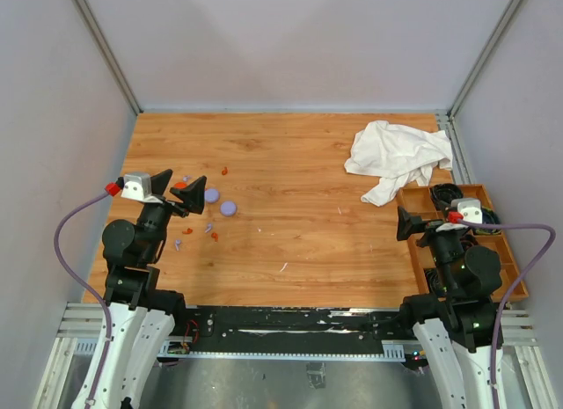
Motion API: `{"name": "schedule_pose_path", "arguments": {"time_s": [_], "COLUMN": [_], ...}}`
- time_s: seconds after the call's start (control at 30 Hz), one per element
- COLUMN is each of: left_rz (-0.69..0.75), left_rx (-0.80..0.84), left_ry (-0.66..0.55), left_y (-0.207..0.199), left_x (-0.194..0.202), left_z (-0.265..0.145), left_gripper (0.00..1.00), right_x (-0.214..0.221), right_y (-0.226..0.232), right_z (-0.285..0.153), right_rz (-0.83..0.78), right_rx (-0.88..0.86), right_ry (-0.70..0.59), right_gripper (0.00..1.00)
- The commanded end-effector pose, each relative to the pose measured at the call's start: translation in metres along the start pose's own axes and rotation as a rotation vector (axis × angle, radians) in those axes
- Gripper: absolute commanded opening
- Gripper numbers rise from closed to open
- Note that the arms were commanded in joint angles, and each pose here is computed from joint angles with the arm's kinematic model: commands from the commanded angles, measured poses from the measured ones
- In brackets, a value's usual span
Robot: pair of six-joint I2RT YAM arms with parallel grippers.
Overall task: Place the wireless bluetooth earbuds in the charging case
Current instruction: Pick up the charging case at the center of the board.
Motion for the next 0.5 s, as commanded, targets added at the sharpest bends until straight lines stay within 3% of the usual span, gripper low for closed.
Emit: {"name": "schedule_pose_path", "arguments": {"time_s": [0.0, 0.23, 0.47], "left_rz": [0.008, -0.009, -0.083], "left_rx": [-0.009, 0.020, 0.052], "left_ry": [-0.039, 0.016, 0.174], "left_y": [0.002, -0.002, -0.009], "left_x": [-0.008, -0.001, 0.014], "left_z": [0.001, 0.008, 0.023], "left_gripper": [0.99, 0.99, 0.99], "right_x": [-0.015, -0.014, -0.014], "right_y": [0.002, 0.000, 0.002], "right_z": [-0.003, -0.005, -0.005], "right_rz": [0.020, 0.023, 0.034], "right_rx": [-0.005, 0.009, -0.003], "right_ry": [-0.067, -0.080, -0.077], "right_gripper": [0.99, 0.99, 0.99]}}
Point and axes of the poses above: each gripper's point midway between its finger pads, its own z axis out along the fingers, its own y axis along the line the jaws close on, x = y × z, the point moved 3 cm from there along -z, back along the fingers, and after that the axes turned 1 degree about z, right-handed, at the moved point
